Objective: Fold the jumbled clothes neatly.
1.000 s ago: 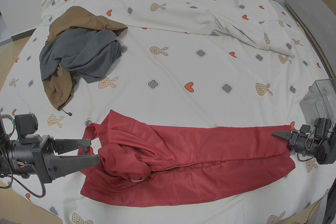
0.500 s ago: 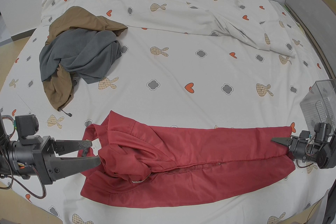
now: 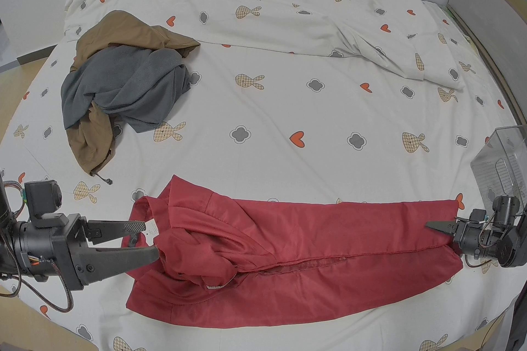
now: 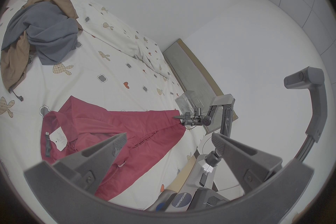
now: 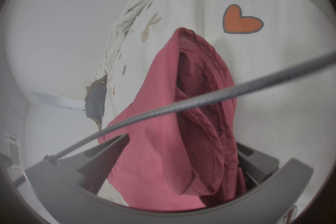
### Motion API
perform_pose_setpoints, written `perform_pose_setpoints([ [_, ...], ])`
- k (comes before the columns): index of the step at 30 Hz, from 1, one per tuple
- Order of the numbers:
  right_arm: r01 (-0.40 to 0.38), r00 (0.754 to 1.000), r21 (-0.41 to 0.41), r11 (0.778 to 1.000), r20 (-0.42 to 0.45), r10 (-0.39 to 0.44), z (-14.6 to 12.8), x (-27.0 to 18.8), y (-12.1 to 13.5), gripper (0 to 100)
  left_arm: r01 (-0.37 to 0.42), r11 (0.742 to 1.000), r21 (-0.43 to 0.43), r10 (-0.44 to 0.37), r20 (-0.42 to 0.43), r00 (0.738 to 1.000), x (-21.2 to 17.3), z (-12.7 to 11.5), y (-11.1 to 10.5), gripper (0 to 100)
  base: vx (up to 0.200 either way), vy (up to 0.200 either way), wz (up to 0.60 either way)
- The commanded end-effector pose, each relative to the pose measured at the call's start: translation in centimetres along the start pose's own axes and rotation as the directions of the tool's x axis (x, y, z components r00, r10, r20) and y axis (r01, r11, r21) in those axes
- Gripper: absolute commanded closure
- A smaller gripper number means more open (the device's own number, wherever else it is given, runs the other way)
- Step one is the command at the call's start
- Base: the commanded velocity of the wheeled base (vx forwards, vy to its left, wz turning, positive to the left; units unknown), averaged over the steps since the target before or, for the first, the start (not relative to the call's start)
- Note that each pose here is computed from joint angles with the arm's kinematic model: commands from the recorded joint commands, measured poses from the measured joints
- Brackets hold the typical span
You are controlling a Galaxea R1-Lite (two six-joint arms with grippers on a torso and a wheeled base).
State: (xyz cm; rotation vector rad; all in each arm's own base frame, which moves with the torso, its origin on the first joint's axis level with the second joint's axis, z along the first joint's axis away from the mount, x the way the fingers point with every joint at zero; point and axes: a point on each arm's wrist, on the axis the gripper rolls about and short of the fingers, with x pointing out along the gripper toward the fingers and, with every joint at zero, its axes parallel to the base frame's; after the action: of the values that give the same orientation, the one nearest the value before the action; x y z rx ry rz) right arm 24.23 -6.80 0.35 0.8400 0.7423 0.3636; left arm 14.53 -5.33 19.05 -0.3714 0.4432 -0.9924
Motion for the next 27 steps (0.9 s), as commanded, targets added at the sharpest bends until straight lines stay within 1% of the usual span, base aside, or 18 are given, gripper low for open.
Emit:
perform_pose_setpoints([
  [1,-0.003,1.000,0.000,1.000,-0.005,0.003,-0.1,0.1,-0.1,100,0.001,1.000,-0.001,-0.001,0.000,1.000,0.0,0.0,0.0,0,0.000,0.000,0.00],
  [5,-0.007,1.000,-0.004,1.000,-0.002,0.007,0.0,0.1,0.0,100,0.000,1.000,0.000,0.000,0.001,1.000,0.0,0.0,0.0,0,0.000,0.000,0.00],
  [9,-0.015,1.000,-0.024,1.000,0.013,0.015,0.3,-0.3,0.6,100,0.000,1.000,-0.003,0.000,0.000,1.000,0.0,0.0,0.0,0,0.000,0.000,0.00],
  [15,-0.037,0.998,-0.074,0.997,0.053,0.041,0.9,-1.3,2.4,100,0.000,1.000,-0.001,0.000,0.002,1.000,0.0,0.1,0.0,0,0.000,0.000,0.00],
  [16,-0.037,0.998,-0.074,0.997,0.053,0.041,0.9,-1.3,2.4,100,0.000,1.000,-0.001,0.000,0.002,1.000,0.0,0.1,0.0,0,0.000,0.000,0.00],
  [20,-0.054,0.995,-0.115,0.992,0.083,0.064,1.0,-2.3,3.9,100,0.000,1.000,0.001,0.000,0.002,1.000,0.0,0.0,0.0,0,0.000,0.000,0.00],
  [27,-0.063,0.992,-0.123,0.990,0.099,0.076,0.8,-3.1,4.9,100,-0.001,1.000,-0.003,0.001,-0.001,1.000,0.1,0.0,0.0,0,0.000,0.000,0.00],
])
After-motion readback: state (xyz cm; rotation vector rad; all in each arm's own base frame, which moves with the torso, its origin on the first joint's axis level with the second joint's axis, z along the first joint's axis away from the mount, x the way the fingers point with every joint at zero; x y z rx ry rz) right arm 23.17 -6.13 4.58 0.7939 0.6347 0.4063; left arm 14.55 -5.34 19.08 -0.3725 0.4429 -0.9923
